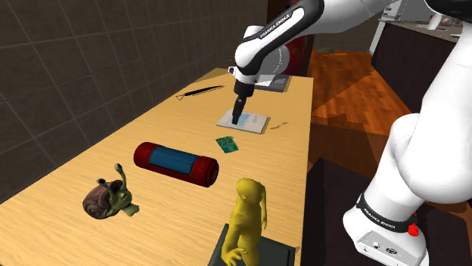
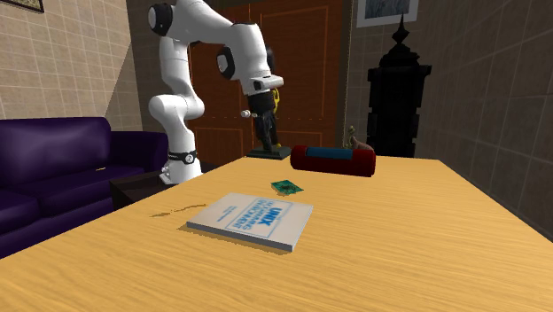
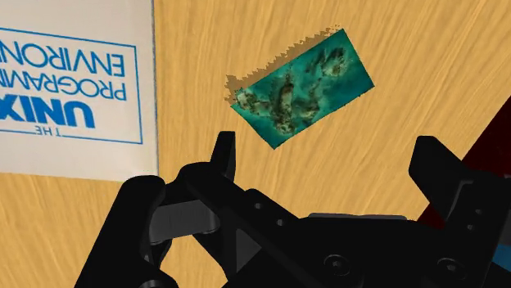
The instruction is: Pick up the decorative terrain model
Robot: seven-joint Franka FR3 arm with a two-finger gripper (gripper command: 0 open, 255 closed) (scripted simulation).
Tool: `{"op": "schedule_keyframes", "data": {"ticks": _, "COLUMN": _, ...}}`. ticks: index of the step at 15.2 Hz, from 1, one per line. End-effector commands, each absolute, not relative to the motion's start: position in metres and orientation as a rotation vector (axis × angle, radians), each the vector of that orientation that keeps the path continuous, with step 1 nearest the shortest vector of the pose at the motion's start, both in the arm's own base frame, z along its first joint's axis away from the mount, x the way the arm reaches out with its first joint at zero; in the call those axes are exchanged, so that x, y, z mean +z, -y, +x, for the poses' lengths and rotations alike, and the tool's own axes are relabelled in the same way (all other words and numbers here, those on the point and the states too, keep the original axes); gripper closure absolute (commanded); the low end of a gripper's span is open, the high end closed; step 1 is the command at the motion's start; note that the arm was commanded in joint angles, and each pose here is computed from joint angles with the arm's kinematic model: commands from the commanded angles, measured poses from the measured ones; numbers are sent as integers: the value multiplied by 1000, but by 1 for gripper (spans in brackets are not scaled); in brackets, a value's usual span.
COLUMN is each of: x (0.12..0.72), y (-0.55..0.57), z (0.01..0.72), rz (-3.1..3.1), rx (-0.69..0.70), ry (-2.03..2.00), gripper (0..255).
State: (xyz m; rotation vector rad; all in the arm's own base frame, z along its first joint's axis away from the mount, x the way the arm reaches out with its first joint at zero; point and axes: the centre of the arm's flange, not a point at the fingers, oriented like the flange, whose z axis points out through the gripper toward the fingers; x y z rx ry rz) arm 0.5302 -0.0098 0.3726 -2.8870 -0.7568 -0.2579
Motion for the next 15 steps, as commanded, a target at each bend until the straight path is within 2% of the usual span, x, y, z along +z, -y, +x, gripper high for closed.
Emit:
{"op": "schedule_keyframes", "data": {"ticks": 1, "x": 352, "y": 2, "z": 549, "rz": -2862, "rx": -268, "ry": 837, "gripper": 0}}
{"op": "schedule_keyframes", "data": {"ticks": 7, "x": 300, "y": -29, "z": 598, "rz": -2777, "rx": -291, "ry": 1059, "gripper": 0}}
{"op": "schedule_keyframes", "data": {"ticks": 15, "x": 257, "y": -31, "z": 601, "rz": -2772, "rx": -292, "ry": 1071, "gripper": 0}}
